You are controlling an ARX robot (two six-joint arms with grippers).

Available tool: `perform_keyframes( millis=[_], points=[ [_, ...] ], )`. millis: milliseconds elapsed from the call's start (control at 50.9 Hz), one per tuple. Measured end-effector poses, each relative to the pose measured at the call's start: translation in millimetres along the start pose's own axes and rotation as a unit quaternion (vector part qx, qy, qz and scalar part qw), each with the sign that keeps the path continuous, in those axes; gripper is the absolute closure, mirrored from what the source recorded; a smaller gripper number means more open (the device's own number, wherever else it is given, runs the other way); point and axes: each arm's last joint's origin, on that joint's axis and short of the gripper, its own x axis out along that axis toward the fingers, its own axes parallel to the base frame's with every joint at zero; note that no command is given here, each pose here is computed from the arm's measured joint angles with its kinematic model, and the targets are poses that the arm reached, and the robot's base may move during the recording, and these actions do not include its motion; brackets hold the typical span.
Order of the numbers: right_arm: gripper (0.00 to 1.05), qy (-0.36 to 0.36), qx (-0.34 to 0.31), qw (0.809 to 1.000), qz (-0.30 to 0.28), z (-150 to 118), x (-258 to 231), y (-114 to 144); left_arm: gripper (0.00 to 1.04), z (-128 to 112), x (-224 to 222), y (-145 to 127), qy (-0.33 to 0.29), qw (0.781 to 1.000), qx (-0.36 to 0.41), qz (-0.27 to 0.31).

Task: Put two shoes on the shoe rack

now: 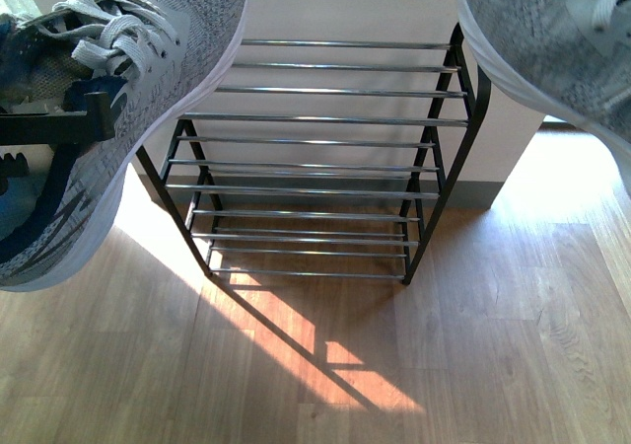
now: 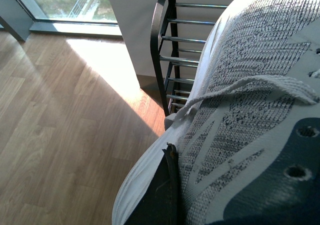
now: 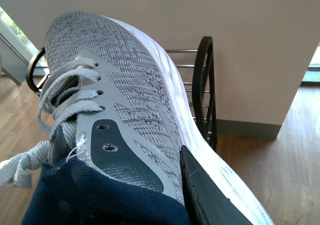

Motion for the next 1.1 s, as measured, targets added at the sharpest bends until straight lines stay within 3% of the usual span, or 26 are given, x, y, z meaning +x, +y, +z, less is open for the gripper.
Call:
perform_keyframes(
  millis=[275, 590, 885, 1101],
  points=[
    [1.03, 0.036, 0.055, 0.998, 0.004, 17, 56, 42, 1.03, 0, 0, 0, 0.0, 1.0, 0.0, 0.001],
    [1.03, 0.053, 0.105, 0.991, -0.065, 29, 174, 104, 1.03, 0, 0, 0, 0.0, 1.0, 0.0, 0.001],
    [1.03, 0.085, 0.117, 0.969, -0.2, 17, 258, 97, 1.03, 0, 0, 0, 0.0, 1.0, 0.0, 0.001],
    [1.03, 0.103, 0.106, 0.956, -0.253, 12, 296, 84, 1.03, 0, 0, 0, 0.0, 1.0, 0.0, 0.001]
  ],
)
